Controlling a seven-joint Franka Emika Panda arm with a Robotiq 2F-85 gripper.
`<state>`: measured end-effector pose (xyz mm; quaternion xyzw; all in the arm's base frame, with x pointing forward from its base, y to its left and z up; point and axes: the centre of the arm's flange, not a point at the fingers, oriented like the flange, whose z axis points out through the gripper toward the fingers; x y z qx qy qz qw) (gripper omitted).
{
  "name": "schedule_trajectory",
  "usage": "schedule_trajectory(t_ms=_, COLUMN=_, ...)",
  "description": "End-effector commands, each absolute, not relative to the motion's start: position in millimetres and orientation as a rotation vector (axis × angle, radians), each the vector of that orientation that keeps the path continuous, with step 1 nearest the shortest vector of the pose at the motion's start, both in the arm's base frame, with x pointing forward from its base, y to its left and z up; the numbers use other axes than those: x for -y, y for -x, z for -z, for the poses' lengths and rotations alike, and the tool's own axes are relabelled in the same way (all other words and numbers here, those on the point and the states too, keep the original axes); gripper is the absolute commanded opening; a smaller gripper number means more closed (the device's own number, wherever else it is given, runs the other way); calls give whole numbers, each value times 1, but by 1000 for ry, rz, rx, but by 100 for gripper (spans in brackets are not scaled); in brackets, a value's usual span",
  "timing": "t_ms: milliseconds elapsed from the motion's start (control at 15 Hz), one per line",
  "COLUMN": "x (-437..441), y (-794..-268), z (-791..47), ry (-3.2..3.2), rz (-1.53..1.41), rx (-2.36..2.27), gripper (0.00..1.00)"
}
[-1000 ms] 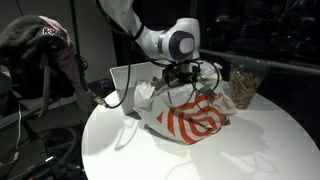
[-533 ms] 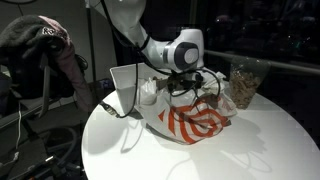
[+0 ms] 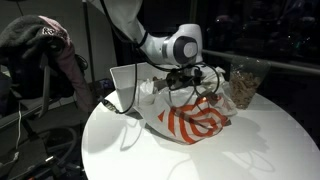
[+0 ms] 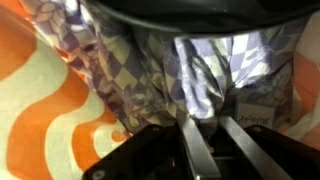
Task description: Transfer the items from the plastic to the box
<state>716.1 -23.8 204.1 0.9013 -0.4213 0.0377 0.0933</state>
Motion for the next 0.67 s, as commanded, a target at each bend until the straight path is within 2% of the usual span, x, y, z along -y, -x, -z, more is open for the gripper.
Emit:
schedule_trajectory(t_ms=0, x=15, y=-706, z=-240, ry=-2585, rz=-80, rx=1248, gripper=1)
schedule_trajectory(t_ms=200, x=6, y=-696, z=-275, ry=-2559, rz=-17, rx=1231, gripper=4)
schedule_trajectory(t_ms=600, x=-6, y=-677, z=-356, ry=-2497, rz=-57, rx=1215, gripper=2)
